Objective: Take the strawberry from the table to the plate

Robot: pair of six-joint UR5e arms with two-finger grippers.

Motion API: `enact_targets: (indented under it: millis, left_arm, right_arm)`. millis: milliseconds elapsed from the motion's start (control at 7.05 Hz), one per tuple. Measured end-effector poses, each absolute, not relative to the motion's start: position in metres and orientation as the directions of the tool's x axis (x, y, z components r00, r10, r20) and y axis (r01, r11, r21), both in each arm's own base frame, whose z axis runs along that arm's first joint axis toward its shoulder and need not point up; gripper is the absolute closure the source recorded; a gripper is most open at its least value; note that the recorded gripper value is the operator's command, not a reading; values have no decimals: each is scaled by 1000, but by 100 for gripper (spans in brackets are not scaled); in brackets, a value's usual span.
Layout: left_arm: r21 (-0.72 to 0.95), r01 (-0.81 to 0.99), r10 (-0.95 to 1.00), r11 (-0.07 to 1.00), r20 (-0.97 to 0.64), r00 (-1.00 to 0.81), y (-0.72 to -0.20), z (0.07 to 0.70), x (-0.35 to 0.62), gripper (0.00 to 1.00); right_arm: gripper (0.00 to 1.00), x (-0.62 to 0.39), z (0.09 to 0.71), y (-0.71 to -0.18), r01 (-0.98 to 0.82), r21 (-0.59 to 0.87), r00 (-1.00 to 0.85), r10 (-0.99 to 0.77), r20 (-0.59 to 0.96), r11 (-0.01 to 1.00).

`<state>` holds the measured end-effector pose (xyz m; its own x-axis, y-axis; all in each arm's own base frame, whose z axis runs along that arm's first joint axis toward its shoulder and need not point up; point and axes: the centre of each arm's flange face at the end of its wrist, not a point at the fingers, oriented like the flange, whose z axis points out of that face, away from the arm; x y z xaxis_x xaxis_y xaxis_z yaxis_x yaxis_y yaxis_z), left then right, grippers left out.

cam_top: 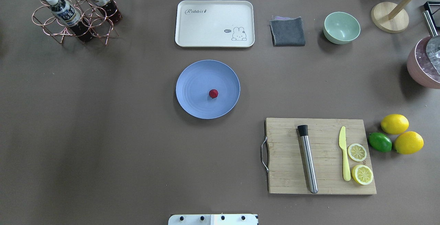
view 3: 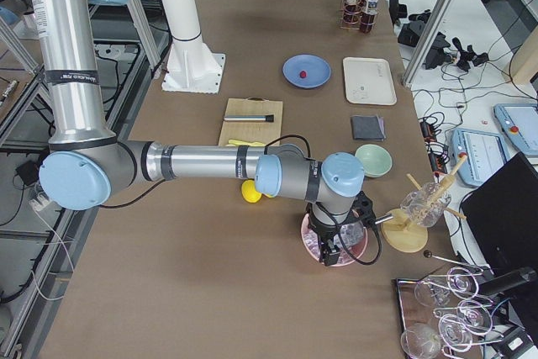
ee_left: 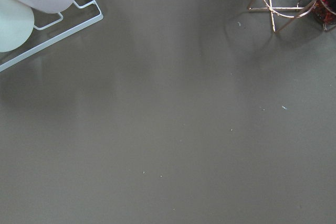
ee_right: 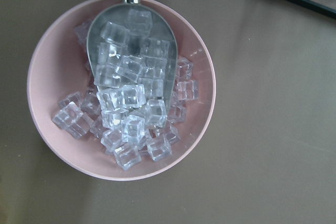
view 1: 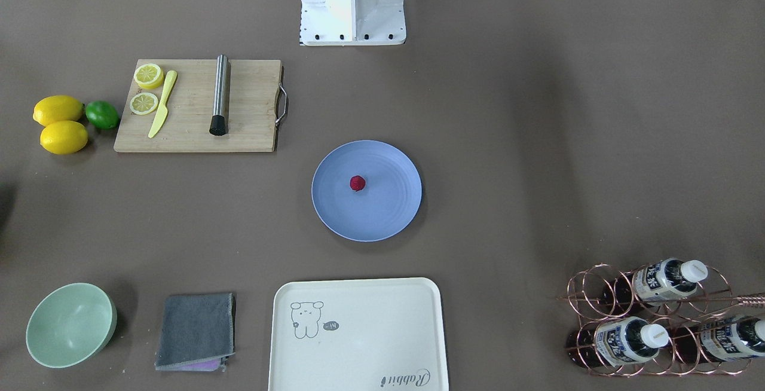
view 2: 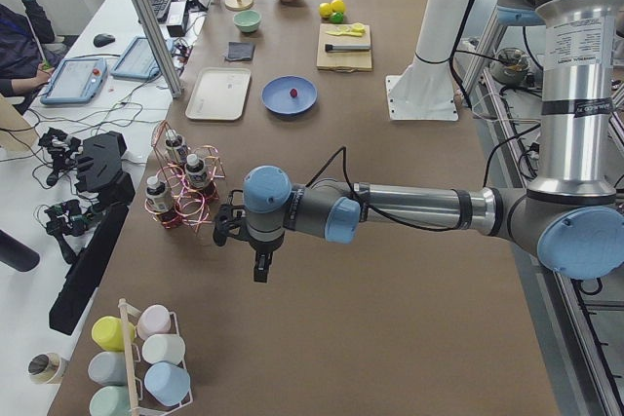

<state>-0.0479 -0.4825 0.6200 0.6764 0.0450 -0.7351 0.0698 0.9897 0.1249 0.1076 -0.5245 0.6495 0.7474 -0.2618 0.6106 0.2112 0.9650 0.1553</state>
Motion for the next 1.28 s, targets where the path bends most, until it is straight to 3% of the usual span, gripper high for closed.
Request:
enact_targets:
  millis: [568,1277]
  left_arm:
    - [88,73,16,993,-737,675,-475,636,-48,2]
    - [30,78,-31,996,-742,669,-463,661,-48,2]
  right_arm:
    - [0,106,645,-521,22,24,732,-32,681,999]
    - [0,104,657,-509,-3,15,723,-8,690,1000]
